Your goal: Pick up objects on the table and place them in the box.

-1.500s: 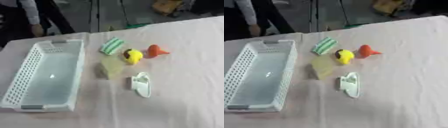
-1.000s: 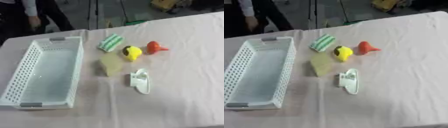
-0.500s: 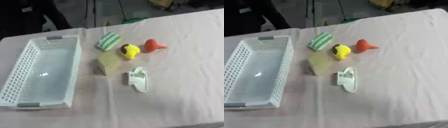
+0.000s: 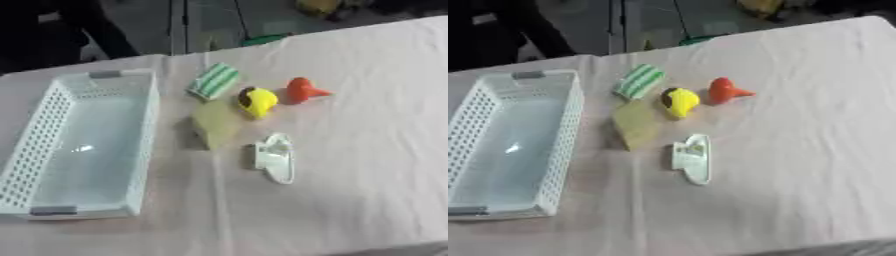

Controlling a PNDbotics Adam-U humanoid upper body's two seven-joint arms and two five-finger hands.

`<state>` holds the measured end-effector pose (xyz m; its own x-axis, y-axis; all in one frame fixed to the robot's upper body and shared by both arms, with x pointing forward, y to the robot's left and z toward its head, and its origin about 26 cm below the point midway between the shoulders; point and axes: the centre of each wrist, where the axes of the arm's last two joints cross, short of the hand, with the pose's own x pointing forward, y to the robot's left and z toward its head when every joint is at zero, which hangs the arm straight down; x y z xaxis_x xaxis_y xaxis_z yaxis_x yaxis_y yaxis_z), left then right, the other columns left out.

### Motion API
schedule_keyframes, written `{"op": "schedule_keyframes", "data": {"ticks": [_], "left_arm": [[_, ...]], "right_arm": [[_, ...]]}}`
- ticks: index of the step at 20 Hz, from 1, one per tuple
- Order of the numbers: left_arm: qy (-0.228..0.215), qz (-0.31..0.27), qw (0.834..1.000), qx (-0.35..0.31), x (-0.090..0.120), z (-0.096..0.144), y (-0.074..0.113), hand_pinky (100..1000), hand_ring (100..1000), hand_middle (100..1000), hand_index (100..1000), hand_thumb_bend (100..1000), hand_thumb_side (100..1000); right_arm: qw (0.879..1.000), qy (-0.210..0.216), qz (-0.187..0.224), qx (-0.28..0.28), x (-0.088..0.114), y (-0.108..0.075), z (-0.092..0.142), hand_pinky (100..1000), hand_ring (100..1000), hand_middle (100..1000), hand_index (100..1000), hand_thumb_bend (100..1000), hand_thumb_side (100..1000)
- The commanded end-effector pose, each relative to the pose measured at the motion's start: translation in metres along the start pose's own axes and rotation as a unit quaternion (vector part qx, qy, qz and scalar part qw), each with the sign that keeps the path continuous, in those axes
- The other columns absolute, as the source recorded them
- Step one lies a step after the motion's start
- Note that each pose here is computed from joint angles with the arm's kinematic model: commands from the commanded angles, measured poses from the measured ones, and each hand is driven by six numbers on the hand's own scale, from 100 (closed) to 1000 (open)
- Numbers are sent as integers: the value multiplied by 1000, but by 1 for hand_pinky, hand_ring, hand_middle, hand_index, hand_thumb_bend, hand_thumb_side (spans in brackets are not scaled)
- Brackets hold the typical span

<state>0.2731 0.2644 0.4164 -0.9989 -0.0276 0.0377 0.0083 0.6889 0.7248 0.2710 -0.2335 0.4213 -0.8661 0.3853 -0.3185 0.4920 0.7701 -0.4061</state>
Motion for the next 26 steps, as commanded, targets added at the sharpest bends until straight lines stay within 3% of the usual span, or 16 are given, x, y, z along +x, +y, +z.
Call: {"op": "schedule_keyframes", "data": {"ticks": [1,2,7,8,10,13,16,21,24,26], "left_arm": [[-5,-19,1000,8,8,-1,12,1000,1000,1000,964,100,1000],[-4,-23,999,27,8,1,14,1000,1000,1000,986,100,1000],[22,-53,984,168,3,25,17,1000,994,979,998,100,1000],[30,-74,977,196,2,33,19,1000,962,952,999,296,901],[39,-153,959,237,2,53,22,1000,963,956,1000,327,872],[79,-246,936,239,-5,82,11,1000,990,981,1000,291,938],[135,-293,919,227,-12,108,-6,1000,1000,1000,1000,201,1000],[201,-301,906,222,-16,129,-24,1000,1000,1000,1000,156,1000],[223,-295,899,234,-17,137,-29,1000,1000,1000,1000,100,1000],[232,-288,896,246,-17,140,-31,1000,1000,999,1000,109,1000]], "right_arm": [[999,-13,35,-13,1,-13,-9,965,962,924,860,100,1000],[999,-9,45,-22,1,-16,-9,950,945,891,818,100,1000],[991,26,115,-64,-5,-30,1,922,918,838,826,100,1000],[989,32,133,-64,-7,-33,5,921,918,842,838,100,1000],[983,40,169,-58,-9,-39,12,922,919,845,841,100,1000],[976,54,211,-20,-13,-42,25,917,917,858,864,100,1000],[967,61,244,23,-15,-42,35,920,919,868,888,100,1000],[957,79,274,54,-17,-40,43,916,919,877,903,100,1000],[953,87,283,66,-17,-38,44,910,918,884,914,100,1000],[951,90,287,74,-17,-37,44,906,917,884,916,100,1000]]}}
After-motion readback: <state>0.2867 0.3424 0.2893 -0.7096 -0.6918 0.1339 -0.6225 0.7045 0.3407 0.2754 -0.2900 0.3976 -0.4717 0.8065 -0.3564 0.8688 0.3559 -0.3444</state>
